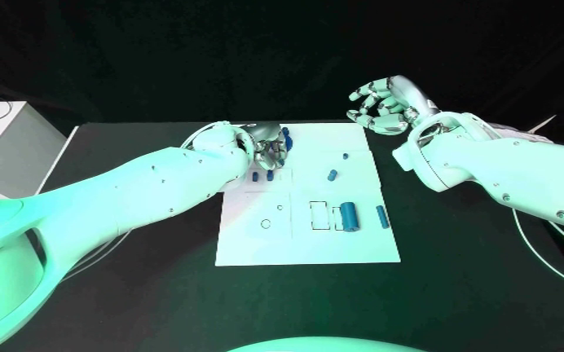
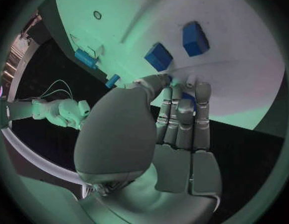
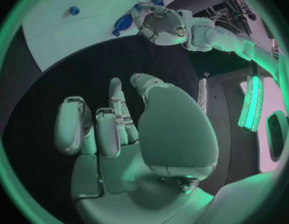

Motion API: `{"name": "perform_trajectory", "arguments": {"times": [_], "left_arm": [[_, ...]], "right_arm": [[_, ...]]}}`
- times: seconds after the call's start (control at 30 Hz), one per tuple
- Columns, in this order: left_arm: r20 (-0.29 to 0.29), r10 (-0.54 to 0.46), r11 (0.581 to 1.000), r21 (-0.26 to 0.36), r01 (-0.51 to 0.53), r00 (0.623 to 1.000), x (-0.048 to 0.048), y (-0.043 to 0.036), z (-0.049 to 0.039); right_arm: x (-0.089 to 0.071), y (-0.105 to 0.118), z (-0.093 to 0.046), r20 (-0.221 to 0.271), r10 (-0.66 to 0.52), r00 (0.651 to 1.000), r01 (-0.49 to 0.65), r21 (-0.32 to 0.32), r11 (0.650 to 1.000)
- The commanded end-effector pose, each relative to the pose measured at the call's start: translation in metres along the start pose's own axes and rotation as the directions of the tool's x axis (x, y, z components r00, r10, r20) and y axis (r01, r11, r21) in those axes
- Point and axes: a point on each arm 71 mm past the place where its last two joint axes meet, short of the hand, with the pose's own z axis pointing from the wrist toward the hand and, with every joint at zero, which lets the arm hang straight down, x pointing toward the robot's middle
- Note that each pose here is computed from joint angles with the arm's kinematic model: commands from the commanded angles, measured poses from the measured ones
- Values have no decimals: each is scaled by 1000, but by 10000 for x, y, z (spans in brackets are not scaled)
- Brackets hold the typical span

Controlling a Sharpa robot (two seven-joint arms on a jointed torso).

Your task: Assemble the parts on the task board

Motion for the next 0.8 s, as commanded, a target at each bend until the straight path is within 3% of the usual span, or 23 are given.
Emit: {"name": "perform_trajectory", "arguments": {"times": [0.03,0.53,0.8], "left_arm": [[-13,-10,1000,20,10,1000,18,-33,5],[-13,-31,999,45,31,999,24,-58,3],[25,-45,998,54,43,999,-5,-40,0]], "right_arm": [[7,19,-1,-5,-8,1000,8,-18,1000],[11,20,0,-9,-11,1000,11,-18,1000],[13,21,0,-11,-11,1000,10,-18,1000]]}}
